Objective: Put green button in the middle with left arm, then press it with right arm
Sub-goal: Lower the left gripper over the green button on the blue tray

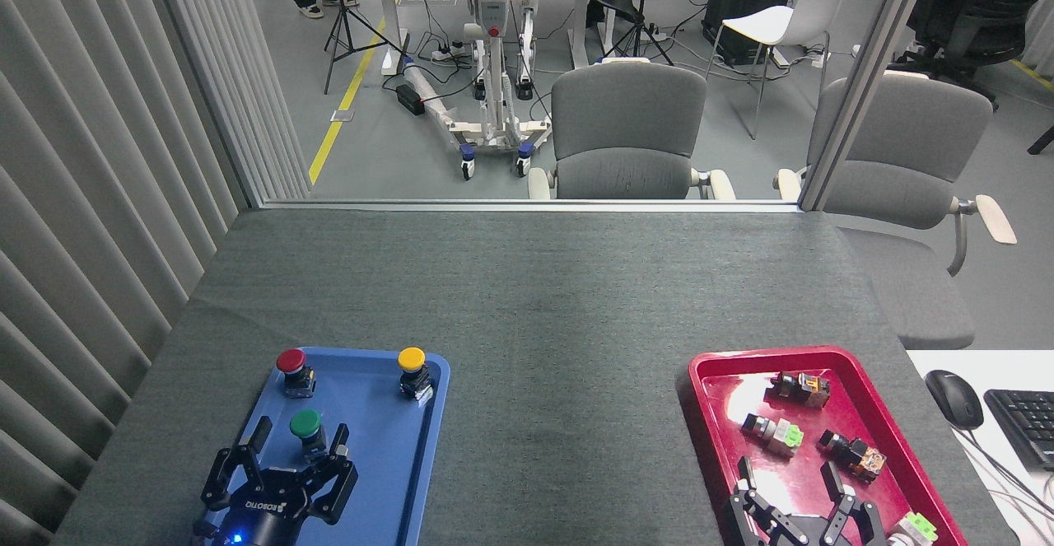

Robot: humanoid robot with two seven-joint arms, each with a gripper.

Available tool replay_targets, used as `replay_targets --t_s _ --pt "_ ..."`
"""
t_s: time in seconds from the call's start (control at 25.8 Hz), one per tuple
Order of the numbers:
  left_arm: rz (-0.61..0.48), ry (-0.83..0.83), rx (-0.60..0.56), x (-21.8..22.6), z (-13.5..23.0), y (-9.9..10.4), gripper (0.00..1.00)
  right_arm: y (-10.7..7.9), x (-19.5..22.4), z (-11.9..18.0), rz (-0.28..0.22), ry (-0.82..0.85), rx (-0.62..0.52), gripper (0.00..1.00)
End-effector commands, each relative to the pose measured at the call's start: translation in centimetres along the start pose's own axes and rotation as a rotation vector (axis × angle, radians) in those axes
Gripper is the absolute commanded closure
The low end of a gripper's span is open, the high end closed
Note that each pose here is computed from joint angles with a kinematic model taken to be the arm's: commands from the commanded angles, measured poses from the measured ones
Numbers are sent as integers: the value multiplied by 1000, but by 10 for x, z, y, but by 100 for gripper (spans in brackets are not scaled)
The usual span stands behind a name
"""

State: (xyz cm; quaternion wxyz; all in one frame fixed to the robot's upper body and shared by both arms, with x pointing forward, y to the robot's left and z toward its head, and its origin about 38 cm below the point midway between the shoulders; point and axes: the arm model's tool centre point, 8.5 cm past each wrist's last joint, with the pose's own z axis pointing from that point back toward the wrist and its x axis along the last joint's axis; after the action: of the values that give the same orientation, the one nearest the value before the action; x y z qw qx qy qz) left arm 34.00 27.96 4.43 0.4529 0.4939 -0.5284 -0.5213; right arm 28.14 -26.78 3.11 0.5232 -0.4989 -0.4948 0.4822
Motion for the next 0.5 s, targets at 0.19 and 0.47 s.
replay_targets --t_s 0.19,0.47 --pt "0 8 35 5 -1 6 0 0 0 0 -1 2 0 0" --pt "-2 -38 58 13 -2 6 0 0 0 0 -1 1 -1 0"
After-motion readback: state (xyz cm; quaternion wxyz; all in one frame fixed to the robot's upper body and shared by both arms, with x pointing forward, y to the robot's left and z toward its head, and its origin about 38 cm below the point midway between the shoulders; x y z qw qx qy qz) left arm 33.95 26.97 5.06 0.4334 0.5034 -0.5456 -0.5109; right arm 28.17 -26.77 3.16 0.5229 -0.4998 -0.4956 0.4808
